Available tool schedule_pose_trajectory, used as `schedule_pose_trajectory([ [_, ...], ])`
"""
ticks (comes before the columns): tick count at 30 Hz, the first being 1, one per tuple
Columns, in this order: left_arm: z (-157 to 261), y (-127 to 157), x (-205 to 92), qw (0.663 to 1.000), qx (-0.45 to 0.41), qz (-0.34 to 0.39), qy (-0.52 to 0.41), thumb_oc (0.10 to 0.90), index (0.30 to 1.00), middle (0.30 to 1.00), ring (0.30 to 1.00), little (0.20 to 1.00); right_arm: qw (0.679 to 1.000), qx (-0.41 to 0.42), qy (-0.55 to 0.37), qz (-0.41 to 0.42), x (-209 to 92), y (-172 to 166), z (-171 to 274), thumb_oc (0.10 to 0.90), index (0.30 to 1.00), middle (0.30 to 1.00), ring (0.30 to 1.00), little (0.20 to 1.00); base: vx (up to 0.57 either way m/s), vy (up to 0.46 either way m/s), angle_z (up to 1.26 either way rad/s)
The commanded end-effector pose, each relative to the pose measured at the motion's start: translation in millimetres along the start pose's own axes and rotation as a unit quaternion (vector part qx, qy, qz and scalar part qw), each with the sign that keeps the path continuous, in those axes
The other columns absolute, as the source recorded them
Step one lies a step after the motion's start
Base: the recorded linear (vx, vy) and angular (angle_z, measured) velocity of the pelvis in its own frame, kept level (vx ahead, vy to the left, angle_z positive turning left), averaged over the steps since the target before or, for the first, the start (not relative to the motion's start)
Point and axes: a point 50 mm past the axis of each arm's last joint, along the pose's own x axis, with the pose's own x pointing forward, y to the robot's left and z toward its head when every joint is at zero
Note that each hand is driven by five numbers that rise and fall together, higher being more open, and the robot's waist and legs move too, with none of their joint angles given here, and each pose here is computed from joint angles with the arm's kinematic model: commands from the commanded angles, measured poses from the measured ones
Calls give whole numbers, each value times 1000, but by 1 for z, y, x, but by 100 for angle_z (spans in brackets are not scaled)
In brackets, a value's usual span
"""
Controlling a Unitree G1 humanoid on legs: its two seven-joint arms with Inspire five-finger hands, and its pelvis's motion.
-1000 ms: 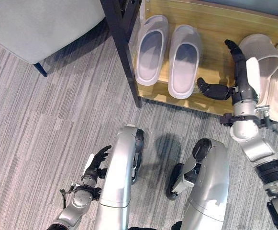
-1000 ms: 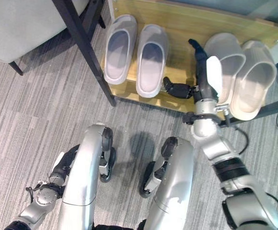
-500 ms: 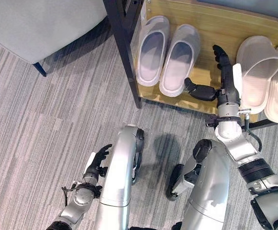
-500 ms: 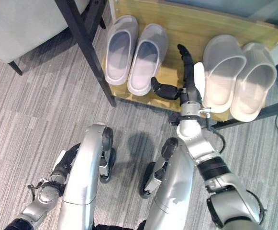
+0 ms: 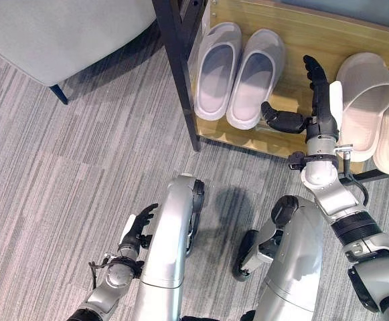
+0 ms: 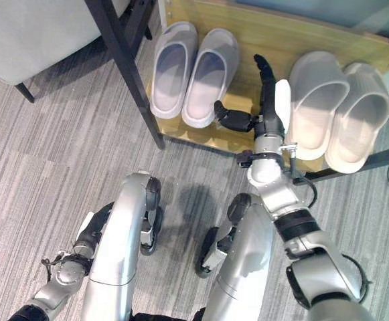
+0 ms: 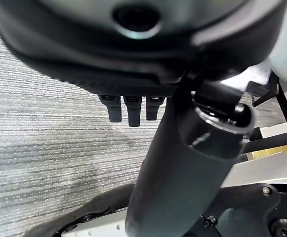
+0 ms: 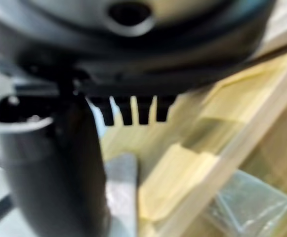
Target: Arrange the slippers neatly on the shoe rack.
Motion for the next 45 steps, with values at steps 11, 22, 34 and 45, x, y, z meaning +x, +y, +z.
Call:
schedule_pose_trajectory([
  [11, 18, -2, -7, 998, -29, 20, -56, 800, 900, 900, 900, 900, 970, 33, -236, -45, -28, -55, 81, 800, 900, 900, 900, 900, 0, 2, 0],
  [22, 31, 13, 1, 993, -51, 58, -90, 800, 900, 900, 900, 900, 956, 52, -289, -15, -83, -73, 89, 800, 900, 900, 900, 900, -30, 35, -2],
  [34, 65, 5, 23, 985, -62, 47, -152, 800, 900, 900, 900, 900, 987, -10, -140, 76, -102, -29, 22, 800, 900, 900, 900, 900, -149, 87, -7],
  [45, 26, 4, 6, 995, -10, -13, -94, 800, 900, 900, 900, 900, 941, -136, 170, 258, -197, 13, -109, 800, 900, 900, 900, 900, 3, -67, -2],
])
